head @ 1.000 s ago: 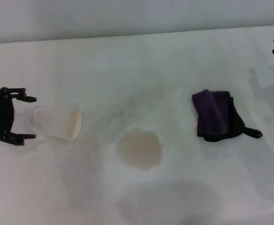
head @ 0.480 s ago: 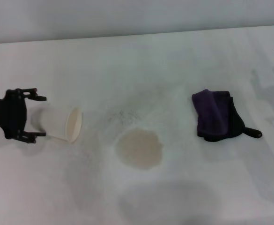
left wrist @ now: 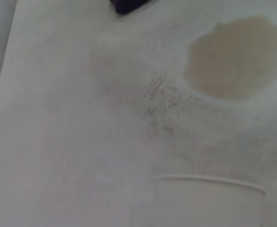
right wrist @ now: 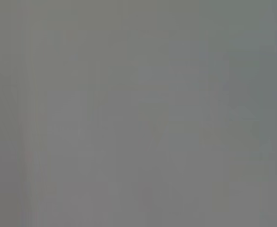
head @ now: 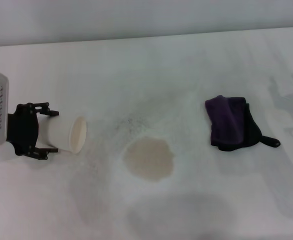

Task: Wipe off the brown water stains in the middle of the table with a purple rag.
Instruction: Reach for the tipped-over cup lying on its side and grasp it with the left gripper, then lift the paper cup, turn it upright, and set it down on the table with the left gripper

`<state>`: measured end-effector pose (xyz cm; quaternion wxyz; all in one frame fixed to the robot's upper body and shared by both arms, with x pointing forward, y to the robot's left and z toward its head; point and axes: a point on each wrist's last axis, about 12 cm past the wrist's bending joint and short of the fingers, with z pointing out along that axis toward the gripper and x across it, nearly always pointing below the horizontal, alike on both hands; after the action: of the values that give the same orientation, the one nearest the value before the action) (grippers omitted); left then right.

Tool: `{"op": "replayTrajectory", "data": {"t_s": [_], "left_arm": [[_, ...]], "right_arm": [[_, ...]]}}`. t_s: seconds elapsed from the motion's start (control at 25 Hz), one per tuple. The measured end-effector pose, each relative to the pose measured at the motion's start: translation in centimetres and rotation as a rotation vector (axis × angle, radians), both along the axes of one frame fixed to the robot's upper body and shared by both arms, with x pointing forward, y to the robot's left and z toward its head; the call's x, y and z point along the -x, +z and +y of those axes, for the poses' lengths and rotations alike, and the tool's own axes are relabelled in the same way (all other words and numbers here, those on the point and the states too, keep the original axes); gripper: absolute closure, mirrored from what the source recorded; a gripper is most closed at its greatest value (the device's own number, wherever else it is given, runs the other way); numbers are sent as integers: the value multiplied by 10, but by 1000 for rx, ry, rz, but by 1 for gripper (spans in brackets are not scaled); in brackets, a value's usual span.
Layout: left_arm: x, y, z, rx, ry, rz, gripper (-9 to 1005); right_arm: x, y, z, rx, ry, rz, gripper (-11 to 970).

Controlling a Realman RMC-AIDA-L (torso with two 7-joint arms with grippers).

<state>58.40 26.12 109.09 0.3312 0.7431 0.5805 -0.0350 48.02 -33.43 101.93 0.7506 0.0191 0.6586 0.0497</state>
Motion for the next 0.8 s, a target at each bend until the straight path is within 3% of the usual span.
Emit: {"op": "replayTrajectory", "data": {"t_s": [0.36,0.48,0.6,0.8], "left_arm": [[1,-5,-1,30,27,0,113],[1,-1,-4,86,44,-11,177],[1,4,-6,176,72,-22,241],[6,10,-5,393,156,-37,263]], "right_arm": [[2,-1,0,-1,2,5,312],[2,-1,1,2,10,2,312],[2,0,1,7,18,-3,312],[1,1,0,32,37,-6,312]]}}
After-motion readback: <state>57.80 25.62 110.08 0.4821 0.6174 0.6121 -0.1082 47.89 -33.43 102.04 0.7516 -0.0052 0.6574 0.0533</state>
